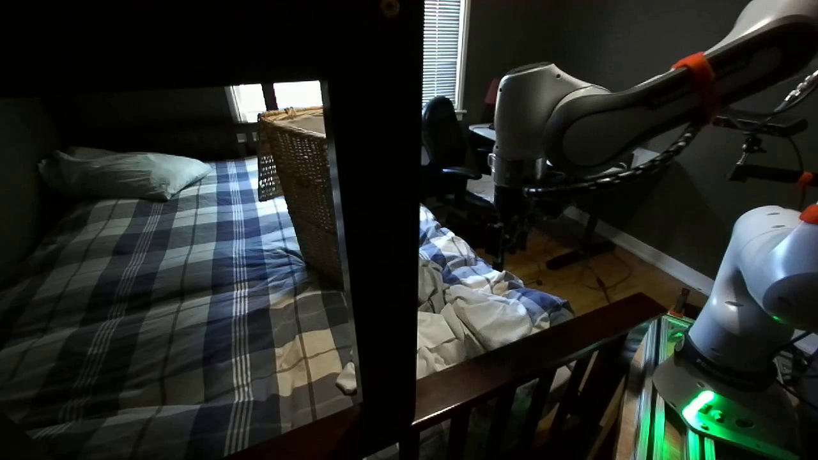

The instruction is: Put the grey cloth in the basket

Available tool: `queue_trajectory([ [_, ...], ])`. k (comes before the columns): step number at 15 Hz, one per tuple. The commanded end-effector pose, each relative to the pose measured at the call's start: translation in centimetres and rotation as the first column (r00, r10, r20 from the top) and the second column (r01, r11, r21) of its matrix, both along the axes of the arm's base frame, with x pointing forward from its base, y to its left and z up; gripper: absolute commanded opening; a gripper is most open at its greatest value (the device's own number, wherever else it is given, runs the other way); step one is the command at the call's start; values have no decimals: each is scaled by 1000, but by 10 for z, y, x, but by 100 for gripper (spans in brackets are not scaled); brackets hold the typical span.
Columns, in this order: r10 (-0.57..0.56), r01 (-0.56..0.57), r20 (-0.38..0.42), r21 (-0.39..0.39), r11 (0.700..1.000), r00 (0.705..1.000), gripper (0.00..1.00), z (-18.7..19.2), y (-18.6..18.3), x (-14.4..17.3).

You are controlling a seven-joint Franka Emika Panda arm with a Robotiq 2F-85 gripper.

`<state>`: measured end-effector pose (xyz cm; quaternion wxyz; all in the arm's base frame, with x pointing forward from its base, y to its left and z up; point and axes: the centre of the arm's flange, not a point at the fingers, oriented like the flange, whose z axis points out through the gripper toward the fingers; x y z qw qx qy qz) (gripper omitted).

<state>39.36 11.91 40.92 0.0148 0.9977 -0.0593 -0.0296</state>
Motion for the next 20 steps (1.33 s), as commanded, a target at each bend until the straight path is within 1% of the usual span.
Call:
queue_trajectory([
  [1, 0, -5, 71, 67, 998, 997, 100, -29, -30, 68],
  [5, -27, 16, 138, 86, 996, 990, 100, -71, -77, 129],
  [6, -28, 14, 181, 80, 997, 983, 100, -82, -85, 142],
  [7, -35, 18, 205, 87, 996, 978, 100, -93, -89, 156],
  [8, -45, 26, 229, 84, 996, 972, 100, -107, -90, 170],
  [10, -42, 26, 249, 67, 997, 968, 100, -132, -91, 191],
  [14, -26, 17, 251, 41, 999, 968, 100, -178, -92, 220],
  [15, -4, -6, 268, 38, 999, 963, 100, -187, -91, 228],
  [17, -1, -11, 281, 42, 999, 960, 100, -202, -88, 239],
  [18, 7, -17, 282, 33, 999, 959, 75, -210, -86, 244],
  [19, 13, -23, 284, 30, 999, 959, 75, -217, -84, 247],
  [20, 15, -25, 276, 32, 999, 961, 66, -225, -82, 250],
])
